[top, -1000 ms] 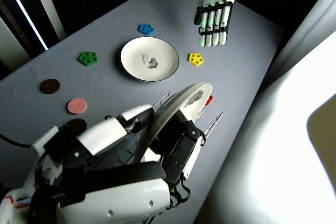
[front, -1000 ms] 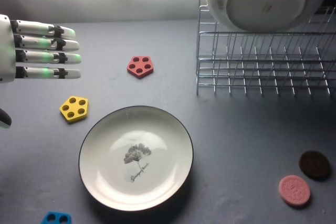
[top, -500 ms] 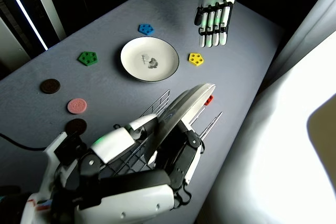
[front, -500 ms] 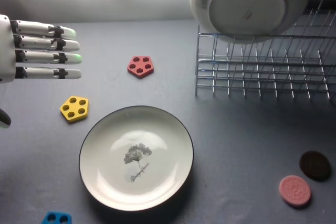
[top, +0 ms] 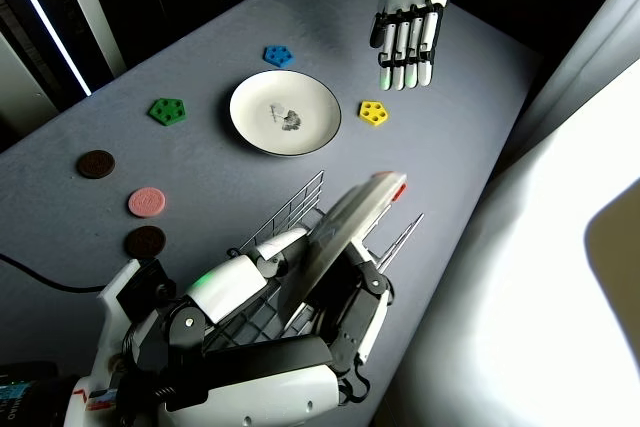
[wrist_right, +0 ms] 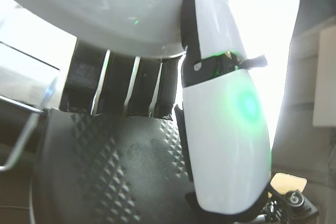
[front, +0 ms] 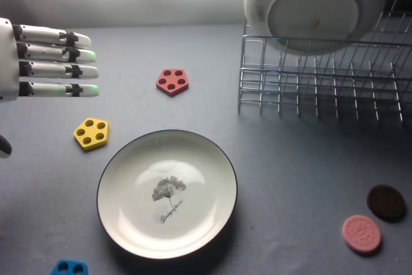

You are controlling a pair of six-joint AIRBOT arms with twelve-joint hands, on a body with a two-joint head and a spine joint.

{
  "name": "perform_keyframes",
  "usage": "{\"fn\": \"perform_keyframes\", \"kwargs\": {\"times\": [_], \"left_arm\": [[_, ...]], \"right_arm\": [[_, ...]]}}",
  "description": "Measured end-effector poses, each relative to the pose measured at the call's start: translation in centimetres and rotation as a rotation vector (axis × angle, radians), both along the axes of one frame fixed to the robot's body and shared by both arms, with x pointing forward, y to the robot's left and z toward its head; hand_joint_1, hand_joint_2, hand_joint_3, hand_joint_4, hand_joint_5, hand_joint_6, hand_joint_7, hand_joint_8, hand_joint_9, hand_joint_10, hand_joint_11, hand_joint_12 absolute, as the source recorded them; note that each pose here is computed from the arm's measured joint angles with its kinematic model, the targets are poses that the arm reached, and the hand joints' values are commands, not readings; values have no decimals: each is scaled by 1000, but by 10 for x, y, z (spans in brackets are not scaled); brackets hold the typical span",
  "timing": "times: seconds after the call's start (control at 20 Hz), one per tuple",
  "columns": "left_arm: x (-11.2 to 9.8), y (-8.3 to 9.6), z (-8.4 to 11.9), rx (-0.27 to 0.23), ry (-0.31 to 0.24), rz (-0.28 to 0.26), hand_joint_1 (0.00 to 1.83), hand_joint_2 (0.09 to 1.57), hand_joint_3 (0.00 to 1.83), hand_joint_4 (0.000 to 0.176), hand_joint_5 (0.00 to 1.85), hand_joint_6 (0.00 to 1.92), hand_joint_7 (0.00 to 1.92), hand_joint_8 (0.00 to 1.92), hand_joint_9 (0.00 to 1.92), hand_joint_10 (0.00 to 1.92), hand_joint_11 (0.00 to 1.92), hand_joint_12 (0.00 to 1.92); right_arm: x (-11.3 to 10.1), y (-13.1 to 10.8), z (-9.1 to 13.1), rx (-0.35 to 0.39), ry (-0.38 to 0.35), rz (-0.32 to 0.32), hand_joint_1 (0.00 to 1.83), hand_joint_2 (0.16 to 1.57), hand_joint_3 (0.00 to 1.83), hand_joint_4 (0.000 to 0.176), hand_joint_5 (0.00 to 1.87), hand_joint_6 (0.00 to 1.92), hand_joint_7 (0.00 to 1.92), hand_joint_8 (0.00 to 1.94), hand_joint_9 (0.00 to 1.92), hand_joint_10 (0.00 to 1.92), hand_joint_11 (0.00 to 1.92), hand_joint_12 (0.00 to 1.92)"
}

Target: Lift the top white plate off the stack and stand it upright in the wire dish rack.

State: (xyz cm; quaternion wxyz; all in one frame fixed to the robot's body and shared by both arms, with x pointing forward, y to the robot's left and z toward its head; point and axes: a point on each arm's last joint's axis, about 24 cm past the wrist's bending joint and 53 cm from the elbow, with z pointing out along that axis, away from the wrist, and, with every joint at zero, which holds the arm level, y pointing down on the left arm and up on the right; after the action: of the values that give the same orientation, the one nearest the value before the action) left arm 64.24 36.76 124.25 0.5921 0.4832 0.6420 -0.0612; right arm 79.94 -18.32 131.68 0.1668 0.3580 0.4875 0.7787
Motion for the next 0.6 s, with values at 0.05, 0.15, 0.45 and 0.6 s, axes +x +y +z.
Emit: {"fn": "perform_keyframes", "kwargs": {"times": [0.05,0.15,0.45,0.6], "left_arm": [[0,0,0,0,0,0,265,954,0,0,63,3,46,3,28,3,0,235],[0,0,0,-1,0,-1,267,961,2,0,52,0,40,1,25,1,0,228],[0,0,0,0,0,0,271,948,3,0,82,0,84,0,72,1,0,343],[0,0,0,1,0,-1,230,956,1,0,92,0,83,0,79,0,0,360]], "right_arm": [[0,2,-2,-4,0,5,1487,1106,0,0,834,1214,968,760,965,929,911,1438],[0,1,-4,-4,-1,7,1489,1094,0,0,859,1158,989,732,993,896,932,1408],[6,-3,-17,-21,18,-8,1488,1099,0,0,825,1200,982,770,992,884,938,1405],[7,-1,-17,-14,19,-7,1491,1085,0,0,836,1169,1011,724,1035,821,973,1353]]}}
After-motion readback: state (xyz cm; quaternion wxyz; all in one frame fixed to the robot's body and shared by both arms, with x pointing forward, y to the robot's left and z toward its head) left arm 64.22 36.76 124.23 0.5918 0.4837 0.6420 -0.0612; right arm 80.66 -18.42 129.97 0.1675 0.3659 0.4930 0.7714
